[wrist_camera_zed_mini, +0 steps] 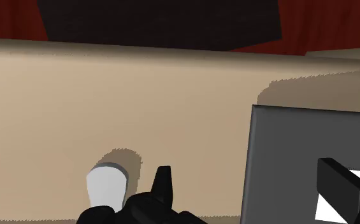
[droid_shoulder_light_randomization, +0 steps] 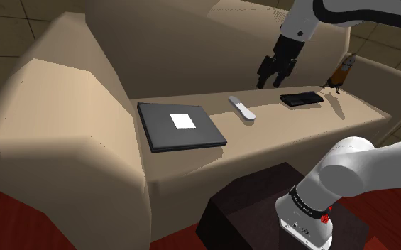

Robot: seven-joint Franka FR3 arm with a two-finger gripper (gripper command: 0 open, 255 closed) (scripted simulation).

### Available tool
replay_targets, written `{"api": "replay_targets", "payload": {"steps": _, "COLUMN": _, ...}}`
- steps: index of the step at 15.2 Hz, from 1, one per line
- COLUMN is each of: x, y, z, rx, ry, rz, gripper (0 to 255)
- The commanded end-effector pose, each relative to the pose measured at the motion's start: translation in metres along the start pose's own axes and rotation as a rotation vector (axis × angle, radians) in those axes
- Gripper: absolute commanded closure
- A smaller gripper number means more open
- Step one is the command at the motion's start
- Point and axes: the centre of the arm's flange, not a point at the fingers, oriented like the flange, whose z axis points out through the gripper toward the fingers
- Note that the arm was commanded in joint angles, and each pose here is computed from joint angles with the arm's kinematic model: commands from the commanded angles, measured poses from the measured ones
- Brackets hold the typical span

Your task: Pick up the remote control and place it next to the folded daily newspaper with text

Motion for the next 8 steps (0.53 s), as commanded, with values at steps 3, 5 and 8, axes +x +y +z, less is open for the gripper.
{"api": "replay_targets", "payload": {"steps": 3, "x": 0.016, "y": 0.013, "z": 0.016, "rx": -0.005, "ry": 0.001, "rz": 0.004, "gripper": 0}}
{"api": "replay_targets", "payload": {"steps": 5, "x": 0.031, "y": 0.026, "z": 0.032, "rx": -0.010, "ry": 0.002, "rz": 0.008, "gripper": 0}}
{"api": "replay_targets", "payload": {"steps": 8, "x": 0.055, "y": 0.046, "z": 0.056, "rx": -0.018, "ry": 0.003, "rz": 0.013, "gripper": 0}}
